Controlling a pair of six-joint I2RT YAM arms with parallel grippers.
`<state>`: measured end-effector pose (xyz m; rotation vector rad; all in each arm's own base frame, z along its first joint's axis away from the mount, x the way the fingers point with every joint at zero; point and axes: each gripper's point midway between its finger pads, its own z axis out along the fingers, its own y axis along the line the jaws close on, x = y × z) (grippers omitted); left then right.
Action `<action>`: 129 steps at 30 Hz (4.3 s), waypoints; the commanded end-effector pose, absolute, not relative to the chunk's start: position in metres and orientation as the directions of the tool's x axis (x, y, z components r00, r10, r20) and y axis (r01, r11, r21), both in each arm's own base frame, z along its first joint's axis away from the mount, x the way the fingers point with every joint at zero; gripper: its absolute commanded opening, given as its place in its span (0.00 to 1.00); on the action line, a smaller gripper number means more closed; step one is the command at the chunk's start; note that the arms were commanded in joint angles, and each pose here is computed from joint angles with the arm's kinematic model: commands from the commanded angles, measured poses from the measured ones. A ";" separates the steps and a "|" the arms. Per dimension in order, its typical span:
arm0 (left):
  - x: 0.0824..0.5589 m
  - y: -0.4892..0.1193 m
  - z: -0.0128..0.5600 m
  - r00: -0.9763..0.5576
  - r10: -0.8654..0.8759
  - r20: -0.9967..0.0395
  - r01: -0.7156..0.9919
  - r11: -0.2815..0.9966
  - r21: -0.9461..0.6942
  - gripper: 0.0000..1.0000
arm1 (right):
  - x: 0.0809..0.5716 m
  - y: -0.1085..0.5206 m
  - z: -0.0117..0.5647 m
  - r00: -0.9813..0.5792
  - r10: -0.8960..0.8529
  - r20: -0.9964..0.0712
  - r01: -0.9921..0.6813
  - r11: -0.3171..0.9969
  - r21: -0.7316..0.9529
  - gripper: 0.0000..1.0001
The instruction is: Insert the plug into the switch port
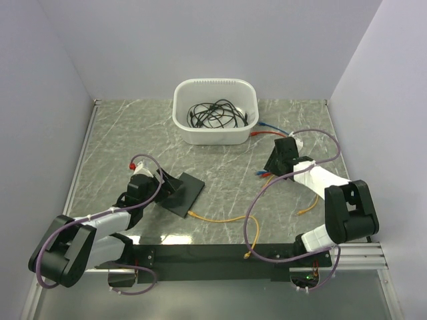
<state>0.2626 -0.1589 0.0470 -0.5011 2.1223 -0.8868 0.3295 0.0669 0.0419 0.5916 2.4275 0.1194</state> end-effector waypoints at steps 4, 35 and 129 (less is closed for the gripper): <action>0.256 -0.161 0.040 -0.653 -0.574 -0.494 -0.052 0.685 -0.727 0.87 | 0.344 0.063 0.042 -0.670 0.485 -0.562 0.408 0.873 0.267 0.54; 0.250 -0.162 0.040 -0.663 -0.569 -0.487 -0.042 0.677 -0.735 0.86 | 0.351 0.081 0.029 -0.744 0.451 -0.493 0.346 0.891 0.294 0.00; 0.170 -0.287 0.207 -0.473 -0.382 -0.794 0.660 0.443 -0.606 0.71 | 0.230 0.234 0.198 -0.743 0.324 -0.585 -0.210 0.717 0.665 0.00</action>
